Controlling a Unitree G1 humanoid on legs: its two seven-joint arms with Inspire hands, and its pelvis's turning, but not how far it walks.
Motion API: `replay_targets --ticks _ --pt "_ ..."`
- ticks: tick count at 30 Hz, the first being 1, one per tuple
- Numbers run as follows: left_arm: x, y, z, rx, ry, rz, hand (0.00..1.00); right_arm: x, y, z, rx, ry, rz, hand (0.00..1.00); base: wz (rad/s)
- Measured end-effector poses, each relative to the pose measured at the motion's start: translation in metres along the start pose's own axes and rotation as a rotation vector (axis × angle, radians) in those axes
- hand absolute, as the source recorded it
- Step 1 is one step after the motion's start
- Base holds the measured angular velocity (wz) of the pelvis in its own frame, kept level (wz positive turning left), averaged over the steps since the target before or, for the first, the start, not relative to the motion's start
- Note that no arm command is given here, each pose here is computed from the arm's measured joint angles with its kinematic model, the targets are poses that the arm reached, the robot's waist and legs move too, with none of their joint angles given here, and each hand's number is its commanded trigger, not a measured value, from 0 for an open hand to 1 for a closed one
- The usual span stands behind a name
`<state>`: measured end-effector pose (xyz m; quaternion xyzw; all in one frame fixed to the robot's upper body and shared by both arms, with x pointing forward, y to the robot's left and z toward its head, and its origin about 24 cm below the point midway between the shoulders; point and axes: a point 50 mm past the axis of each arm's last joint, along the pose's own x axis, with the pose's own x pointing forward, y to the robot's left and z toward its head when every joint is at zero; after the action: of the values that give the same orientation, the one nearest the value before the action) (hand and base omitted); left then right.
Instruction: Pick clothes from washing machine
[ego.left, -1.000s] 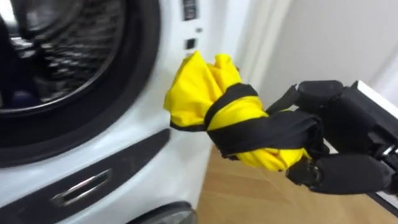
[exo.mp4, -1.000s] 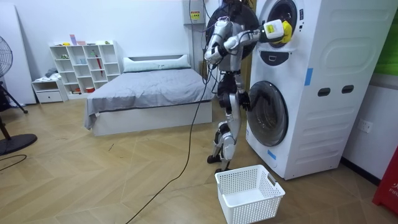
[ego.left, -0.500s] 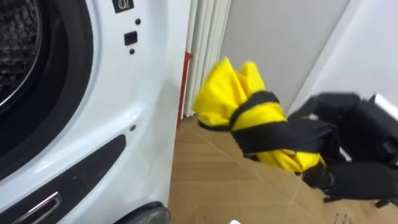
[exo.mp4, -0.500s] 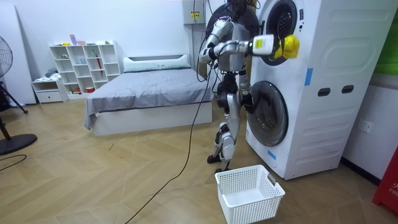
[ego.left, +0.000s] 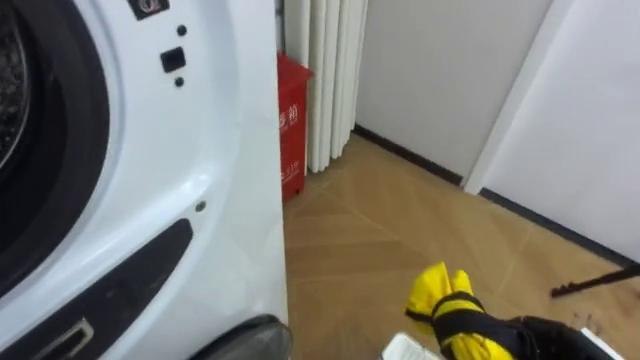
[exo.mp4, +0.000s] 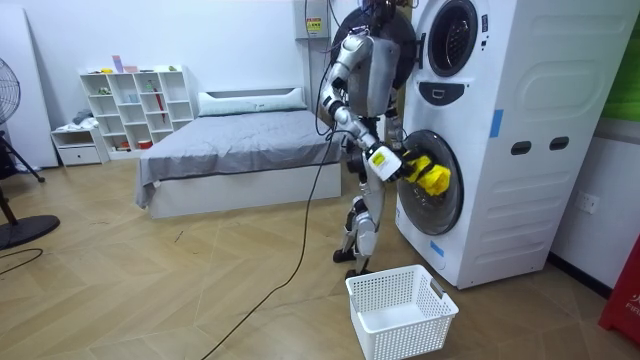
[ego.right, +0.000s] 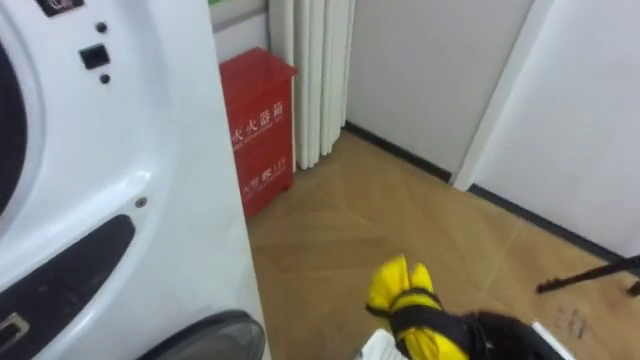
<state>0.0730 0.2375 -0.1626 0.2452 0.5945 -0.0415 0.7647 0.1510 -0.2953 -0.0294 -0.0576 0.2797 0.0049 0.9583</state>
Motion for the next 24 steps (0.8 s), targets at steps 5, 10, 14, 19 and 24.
replay_targets --ticks 5,10,14,19,24 --pt "-0.001 -0.002 0.0 -0.008 -0.031 -0.004 0.0 0.013 -0.008 -0.014 0.046 0.059 -0.114 1.0 0.21" --pt "-0.003 -0.002 0.014 -0.016 -0.111 0.003 0.0 0.023 -0.009 -0.023 0.062 0.098 -0.183 1.0 0.16" --pt "-0.004 -0.003 0.019 -0.049 -0.153 0.002 0.0 0.029 -0.009 -0.028 0.078 0.115 -0.24 1.0 0.26" --pt "-0.004 -0.001 0.021 -0.051 -0.164 0.027 0.0 0.038 -0.009 -0.03 0.132 0.108 -0.317 1.0 0.19" --pt "-0.004 -0.001 0.027 -0.039 -0.183 0.033 0.0 0.04 -0.006 -0.037 0.161 0.126 -0.369 1.0 0.11"
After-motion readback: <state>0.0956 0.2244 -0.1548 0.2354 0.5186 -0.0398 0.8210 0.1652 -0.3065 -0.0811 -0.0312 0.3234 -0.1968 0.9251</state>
